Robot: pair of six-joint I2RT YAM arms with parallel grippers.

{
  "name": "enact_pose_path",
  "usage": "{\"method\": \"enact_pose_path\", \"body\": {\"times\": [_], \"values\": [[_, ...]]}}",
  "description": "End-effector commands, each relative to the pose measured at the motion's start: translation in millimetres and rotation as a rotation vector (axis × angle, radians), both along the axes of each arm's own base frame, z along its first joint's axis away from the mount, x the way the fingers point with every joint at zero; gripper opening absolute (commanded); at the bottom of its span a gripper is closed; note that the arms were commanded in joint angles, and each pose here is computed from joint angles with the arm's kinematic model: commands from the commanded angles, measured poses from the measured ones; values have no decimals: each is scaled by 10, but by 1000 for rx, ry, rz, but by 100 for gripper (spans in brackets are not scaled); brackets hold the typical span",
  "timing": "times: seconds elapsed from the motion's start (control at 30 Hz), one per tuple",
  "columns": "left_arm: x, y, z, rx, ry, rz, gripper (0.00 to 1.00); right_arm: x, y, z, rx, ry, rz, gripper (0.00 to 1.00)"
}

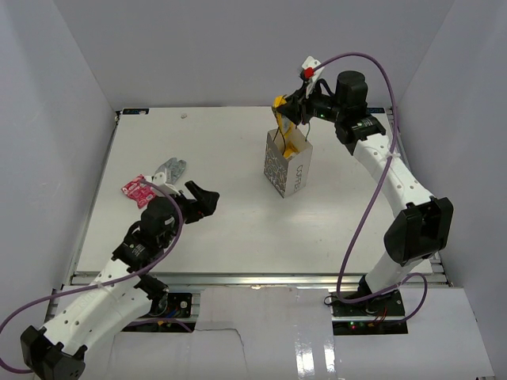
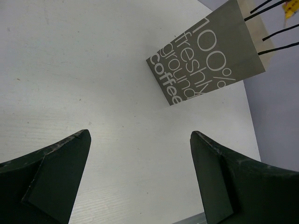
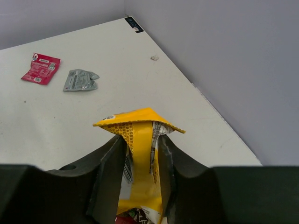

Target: Place the snacks into the paper bag

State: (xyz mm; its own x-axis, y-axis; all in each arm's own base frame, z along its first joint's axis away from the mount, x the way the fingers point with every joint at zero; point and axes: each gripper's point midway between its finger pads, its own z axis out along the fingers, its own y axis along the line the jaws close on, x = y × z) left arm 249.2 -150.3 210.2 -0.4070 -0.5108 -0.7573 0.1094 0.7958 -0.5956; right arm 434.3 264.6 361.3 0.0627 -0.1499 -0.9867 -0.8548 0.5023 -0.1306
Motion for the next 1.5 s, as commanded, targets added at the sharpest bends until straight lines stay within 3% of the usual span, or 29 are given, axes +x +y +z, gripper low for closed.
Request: {"method": "enact_pose_path", "body": {"times": [0.0, 0.1, 0.53, 0.6, 0.67, 0.73, 0.8, 0.9, 0.93, 0.97, 1.0, 1.1, 1.23, 1.47], "values": [[27, 24, 21, 1, -4, 17, 98, 23, 15, 148, 22, -62, -8, 41], [47, 27, 23, -1, -2, 28, 98, 15, 11, 146, 22, -58, -10, 47], [383, 126, -42, 80, 91, 163, 98, -242, -115, 360, 22, -60, 31, 48], [559, 396, -153, 75, 178, 267, 98, -274, -274, 449, 19, -70, 37, 56], [699, 473, -394, 22, 298, 239, 98, -277, -512, 446, 23, -40, 35, 68], [889, 848, -553, -36, 380, 327, 98, -256, -811, 332, 18, 11, 5, 75], [1135, 1124, -745, -33, 455, 406, 98, -240, -1005, 158, -6, 53, -19, 76], [1467, 1263, -1013, 80, 506, 366, 98, -294, -1395, -331, -57, 173, -76, 78], [1677, 1268, -1061, 173, 505, 286, 98, -386, -1522, -575, -65, 256, -95, 78], [1780, 1268, -881, 169, 472, 288, 98, -436, -1580, -697, -72, 284, -102, 78], [1859, 1301, -1102, 256, 517, 234, 98, -502, -1640, -755, -85, 282, -112, 78], [2093, 1425, -1169, 386, 551, 201, 98, -694, -1793, -1112, -95, 350, -151, 79], [2378, 1565, -1194, 491, 536, 205, 98, -826, -1849, -1389, -87, 431, -154, 79], [2567, 1543, -1476, 480, 656, 189, 98, -770, -1855, -1422, -84, 444, -153, 79]]}}
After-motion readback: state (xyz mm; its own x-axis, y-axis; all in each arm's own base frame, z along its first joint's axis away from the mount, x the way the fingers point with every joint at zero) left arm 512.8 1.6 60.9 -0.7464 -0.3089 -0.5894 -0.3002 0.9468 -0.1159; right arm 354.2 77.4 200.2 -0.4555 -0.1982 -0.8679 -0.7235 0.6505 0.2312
